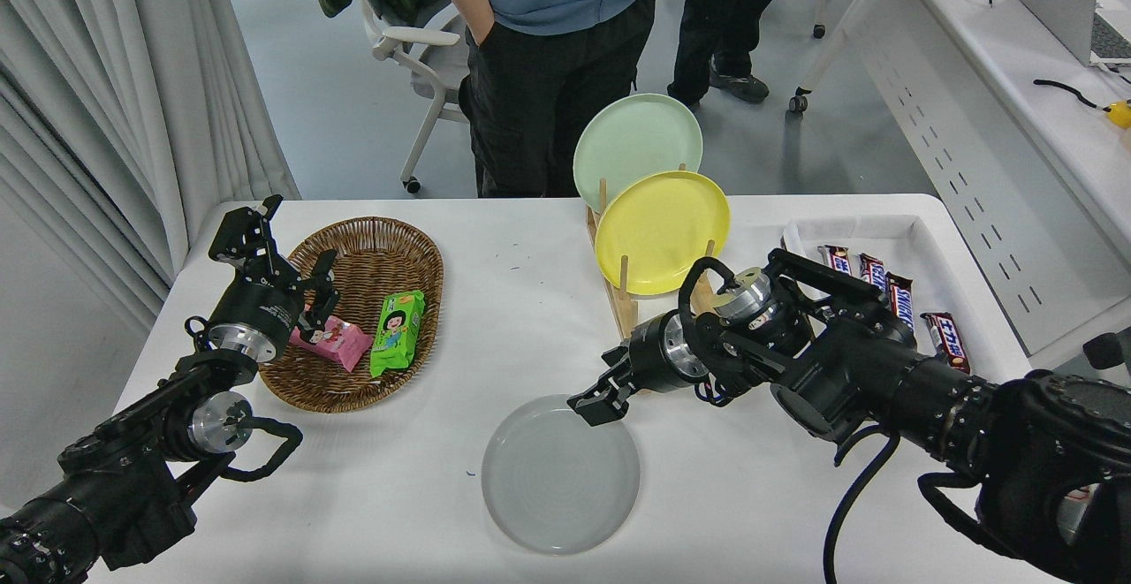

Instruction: Place the plate on the table

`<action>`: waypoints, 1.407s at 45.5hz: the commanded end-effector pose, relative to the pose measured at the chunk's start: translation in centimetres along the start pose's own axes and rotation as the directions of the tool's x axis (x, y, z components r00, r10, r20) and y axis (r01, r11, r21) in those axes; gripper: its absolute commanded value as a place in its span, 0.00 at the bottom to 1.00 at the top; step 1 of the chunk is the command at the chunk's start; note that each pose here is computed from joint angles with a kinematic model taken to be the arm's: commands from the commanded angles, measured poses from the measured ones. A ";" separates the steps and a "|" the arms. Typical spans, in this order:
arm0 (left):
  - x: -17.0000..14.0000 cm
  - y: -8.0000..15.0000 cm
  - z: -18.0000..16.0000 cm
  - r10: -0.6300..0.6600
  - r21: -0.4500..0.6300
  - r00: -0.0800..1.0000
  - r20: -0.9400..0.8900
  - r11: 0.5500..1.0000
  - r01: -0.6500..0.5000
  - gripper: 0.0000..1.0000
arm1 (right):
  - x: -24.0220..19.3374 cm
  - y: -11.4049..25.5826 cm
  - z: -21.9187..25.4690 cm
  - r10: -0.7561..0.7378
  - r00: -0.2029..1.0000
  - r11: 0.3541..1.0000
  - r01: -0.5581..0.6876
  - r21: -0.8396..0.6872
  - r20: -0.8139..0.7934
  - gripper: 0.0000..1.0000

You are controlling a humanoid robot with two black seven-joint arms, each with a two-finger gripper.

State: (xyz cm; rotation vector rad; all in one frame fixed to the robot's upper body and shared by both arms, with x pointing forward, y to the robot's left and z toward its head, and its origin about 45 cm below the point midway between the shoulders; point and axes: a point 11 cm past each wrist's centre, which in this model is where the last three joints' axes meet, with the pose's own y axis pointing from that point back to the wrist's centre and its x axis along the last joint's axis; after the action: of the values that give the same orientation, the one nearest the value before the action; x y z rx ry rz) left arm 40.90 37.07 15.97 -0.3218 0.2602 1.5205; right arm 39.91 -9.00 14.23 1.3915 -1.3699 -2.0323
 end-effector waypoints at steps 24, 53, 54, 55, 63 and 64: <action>0.0 0.0 0.0 0.000 0.000 1.000 0.000 1.000 0.000 1.00 | -11.9 8.2 -1.4 -0.308 0.821 0.924 0.378 0.054 -0.480 0.99; 0.0 0.0 0.0 0.000 0.000 1.000 -0.001 1.000 0.000 1.00 | -13.4 27.3 -14.2 -0.187 0.796 0.712 0.513 0.479 -0.575 0.99; 0.0 0.0 0.0 -0.001 0.000 1.000 0.000 1.000 0.001 1.00 | -12.9 27.3 -14.5 -0.185 0.803 0.712 0.507 0.486 -0.566 0.99; 0.0 0.0 0.0 0.001 0.001 1.000 -0.001 1.000 -0.001 1.00 | -12.1 27.5 -15.0 -0.179 0.811 0.711 0.497 0.497 -0.556 0.99; 0.0 0.0 -0.1 0.000 0.001 1.000 0.000 1.000 0.000 1.00 | -8.5 28.4 -16.9 -0.179 0.794 0.689 0.523 0.502 -0.580 0.99; 0.0 0.0 0.0 0.000 0.000 1.000 -0.001 1.000 0.000 1.00 | -8.2 28.4 -17.0 -0.177 0.784 0.687 0.531 0.496 -0.595 0.99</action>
State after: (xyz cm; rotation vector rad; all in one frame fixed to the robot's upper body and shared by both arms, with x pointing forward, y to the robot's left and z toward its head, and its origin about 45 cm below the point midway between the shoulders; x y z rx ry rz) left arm 40.89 37.09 15.97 -0.3216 0.2602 1.5208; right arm 51.57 -21.03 41.70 2.4167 -1.6561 -1.2917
